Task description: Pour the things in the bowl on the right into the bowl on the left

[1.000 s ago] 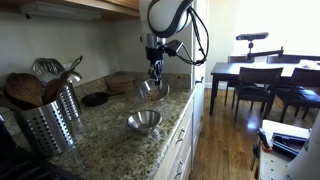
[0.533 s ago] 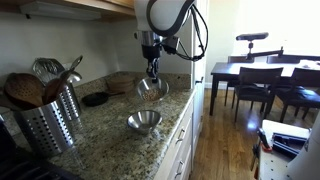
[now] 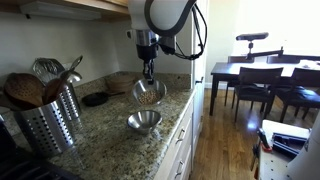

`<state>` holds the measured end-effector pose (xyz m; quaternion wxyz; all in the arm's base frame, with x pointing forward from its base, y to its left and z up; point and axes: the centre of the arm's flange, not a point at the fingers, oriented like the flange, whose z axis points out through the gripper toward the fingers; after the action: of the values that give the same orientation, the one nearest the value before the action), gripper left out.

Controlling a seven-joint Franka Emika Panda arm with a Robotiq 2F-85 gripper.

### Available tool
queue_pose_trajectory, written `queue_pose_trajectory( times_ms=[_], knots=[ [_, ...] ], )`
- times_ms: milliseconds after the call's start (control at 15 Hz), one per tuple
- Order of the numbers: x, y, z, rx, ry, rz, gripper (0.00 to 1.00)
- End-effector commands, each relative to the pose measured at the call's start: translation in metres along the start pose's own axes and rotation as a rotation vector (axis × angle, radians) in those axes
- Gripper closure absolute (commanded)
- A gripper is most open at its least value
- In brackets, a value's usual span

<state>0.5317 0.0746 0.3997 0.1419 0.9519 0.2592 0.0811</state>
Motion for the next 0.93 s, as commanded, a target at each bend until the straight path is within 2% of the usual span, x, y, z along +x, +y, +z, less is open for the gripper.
queue_pose_trajectory(
  times_ms=[0,867],
  knots=[
    [-0.007,-0.018,-0.011,-0.068,-0.001,-0.020,0.98],
    [0.011,-0.039,-0.009,-0.264,0.015,-0.080,0.98]
  ],
)
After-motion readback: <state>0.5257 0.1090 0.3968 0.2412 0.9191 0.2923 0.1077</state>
